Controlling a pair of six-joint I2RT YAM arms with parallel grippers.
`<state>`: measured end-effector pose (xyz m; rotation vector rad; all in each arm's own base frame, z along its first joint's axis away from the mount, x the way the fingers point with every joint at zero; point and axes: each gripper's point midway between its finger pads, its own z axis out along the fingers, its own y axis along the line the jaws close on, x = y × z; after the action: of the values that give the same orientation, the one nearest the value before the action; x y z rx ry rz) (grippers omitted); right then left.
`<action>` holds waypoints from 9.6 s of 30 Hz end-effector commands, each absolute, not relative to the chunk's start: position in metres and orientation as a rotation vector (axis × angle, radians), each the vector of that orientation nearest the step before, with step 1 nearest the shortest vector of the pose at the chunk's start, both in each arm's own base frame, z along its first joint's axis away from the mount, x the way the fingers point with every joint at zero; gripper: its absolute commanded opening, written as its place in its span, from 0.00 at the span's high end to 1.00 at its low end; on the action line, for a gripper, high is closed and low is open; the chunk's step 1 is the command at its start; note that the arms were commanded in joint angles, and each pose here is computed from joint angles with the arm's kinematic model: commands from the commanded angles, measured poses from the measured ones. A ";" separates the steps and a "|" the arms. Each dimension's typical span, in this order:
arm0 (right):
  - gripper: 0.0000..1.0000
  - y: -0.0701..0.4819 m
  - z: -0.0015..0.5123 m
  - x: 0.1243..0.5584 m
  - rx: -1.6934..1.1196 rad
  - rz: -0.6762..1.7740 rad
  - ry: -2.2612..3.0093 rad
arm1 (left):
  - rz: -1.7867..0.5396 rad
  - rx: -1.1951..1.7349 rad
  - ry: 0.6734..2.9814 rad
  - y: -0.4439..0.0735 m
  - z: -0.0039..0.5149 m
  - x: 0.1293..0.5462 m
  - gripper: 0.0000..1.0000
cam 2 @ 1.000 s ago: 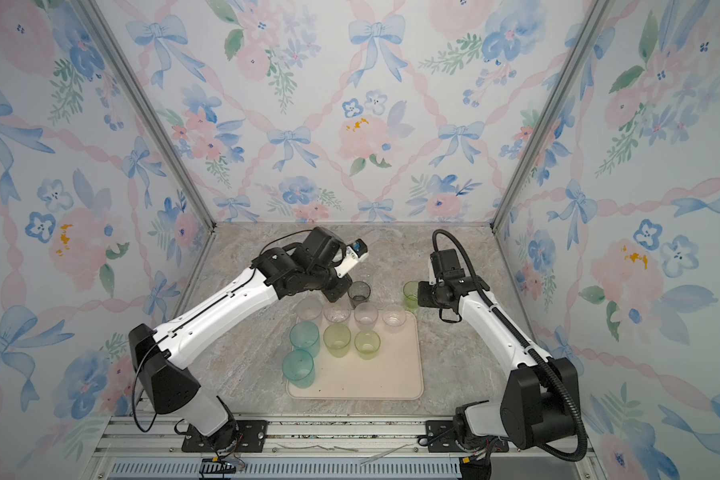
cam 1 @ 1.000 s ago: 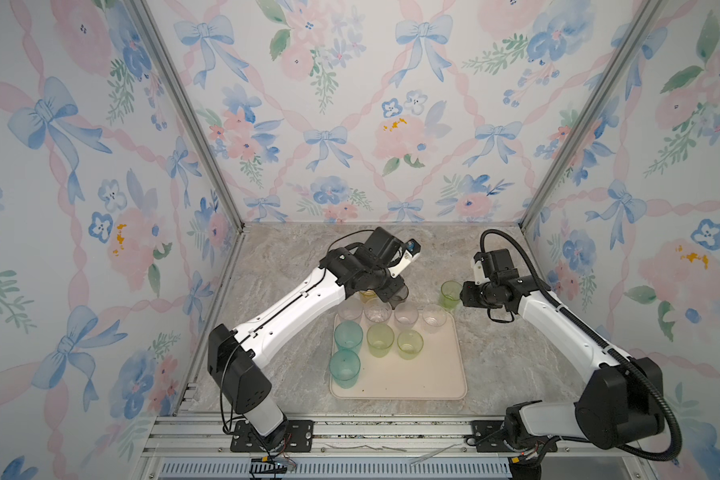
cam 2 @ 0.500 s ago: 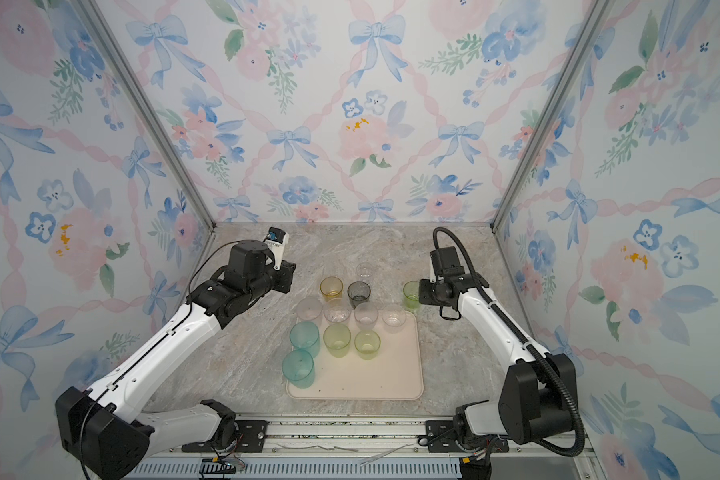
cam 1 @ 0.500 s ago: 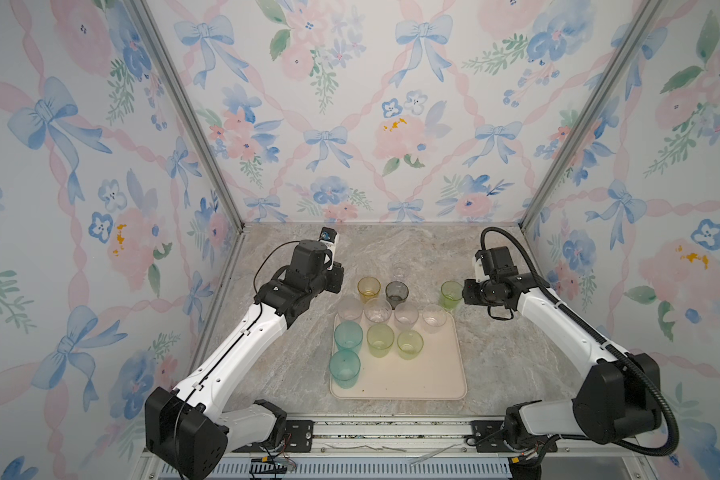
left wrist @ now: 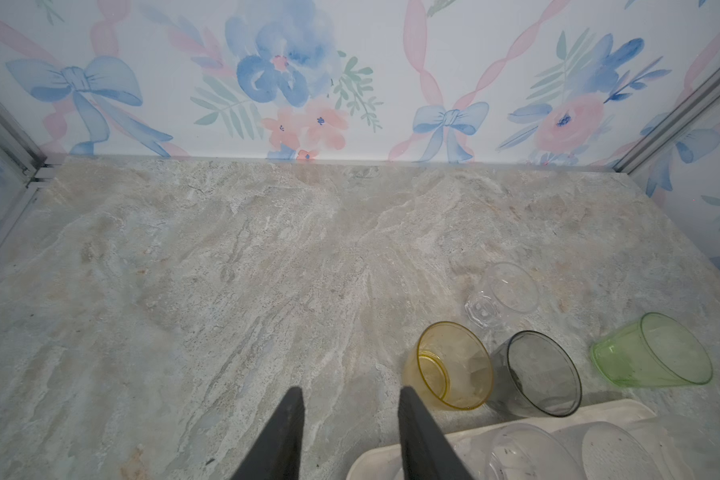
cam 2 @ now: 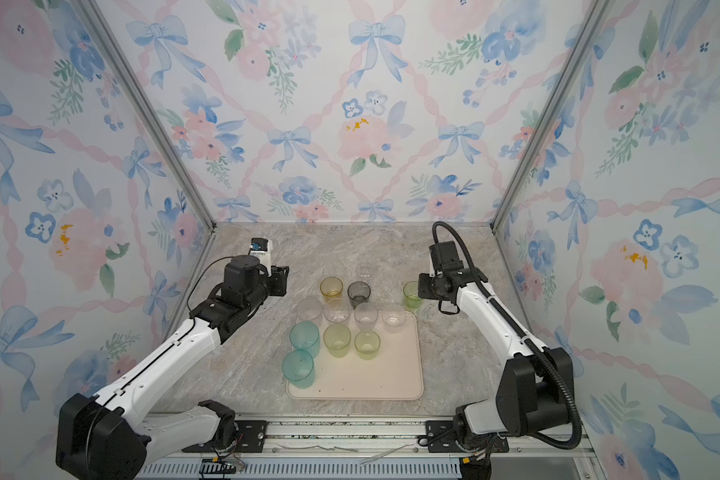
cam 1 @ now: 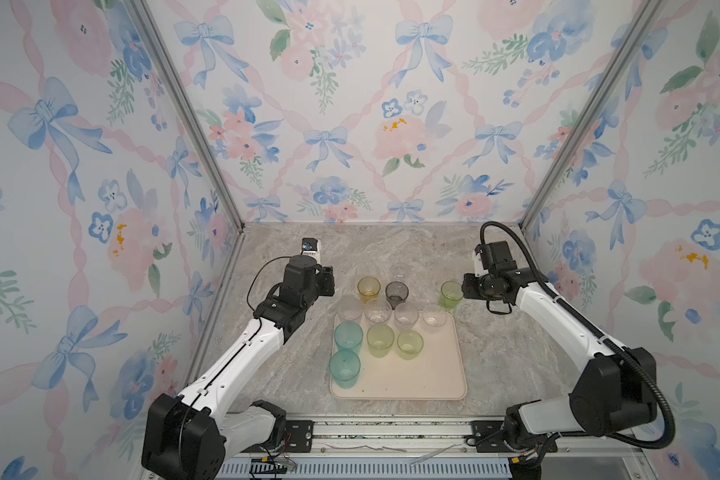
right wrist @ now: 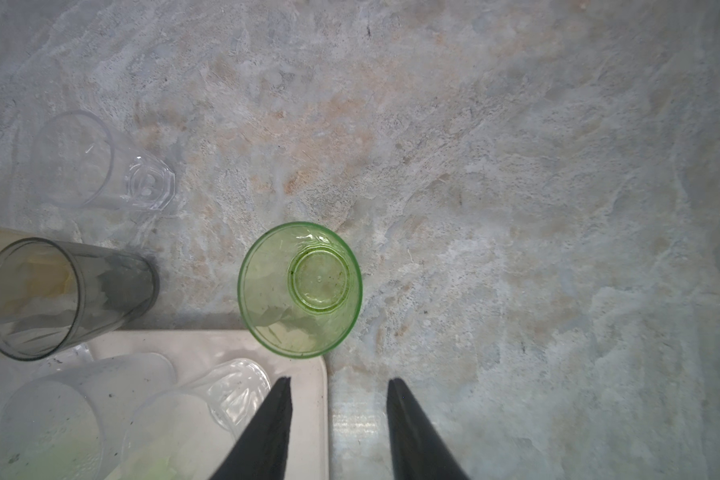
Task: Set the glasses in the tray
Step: 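Raise the left gripper while the right gripper lowers over the bright green cup, then close the right gripper on the bright green cup rim, then lift the bright green cup with the right gripper and carry it over the tray, then lower the bright green cup onto the tray and open the right gripper, then move the left gripper over the amber cup while the right gripper rises, then lower the left gripper and close it on the amber cup rim, then lift the amber cup with the left gripper and carry it over the tray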
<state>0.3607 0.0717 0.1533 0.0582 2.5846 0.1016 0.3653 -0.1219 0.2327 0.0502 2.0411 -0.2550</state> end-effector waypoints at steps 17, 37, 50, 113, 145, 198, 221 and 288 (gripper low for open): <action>0.69 0.060 0.125 0.383 0.090 -0.006 2.683 | -0.130 -0.059 2.001 -0.095 0.220 0.375 0.57; 0.80 0.064 0.093 0.397 0.115 0.054 2.744 | -0.111 -0.059 1.998 -0.090 0.221 0.378 0.57; 0.96 0.068 0.088 0.401 0.111 0.086 2.756 | -0.104 -0.053 2.010 -0.091 0.218 0.380 0.58; 1.00 0.146 0.097 0.235 -0.328 0.037 2.834 | -0.170 0.098 2.026 -0.115 0.230 0.390 0.43; 0.69 0.133 0.090 0.238 -0.312 0.008 2.861 | -0.238 0.175 2.092 -0.136 0.213 0.398 0.44; 0.51 0.109 0.166 0.275 -0.193 0.105 2.638 | -0.219 0.542 2.561 -0.215 0.108 0.417 0.65; 0.51 0.101 0.158 0.272 -0.171 0.102 2.655 | -0.225 0.575 2.610 -0.220 0.085 0.420 0.80; 0.51 0.118 0.163 0.254 -0.189 0.178 2.604 | -0.094 1.345 2.500 -0.269 0.121 0.154 1.00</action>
<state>0.2585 0.1197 0.1656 -0.1981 2.6039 0.1835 0.1519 -0.2756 0.1333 1.4038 2.4441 -0.1449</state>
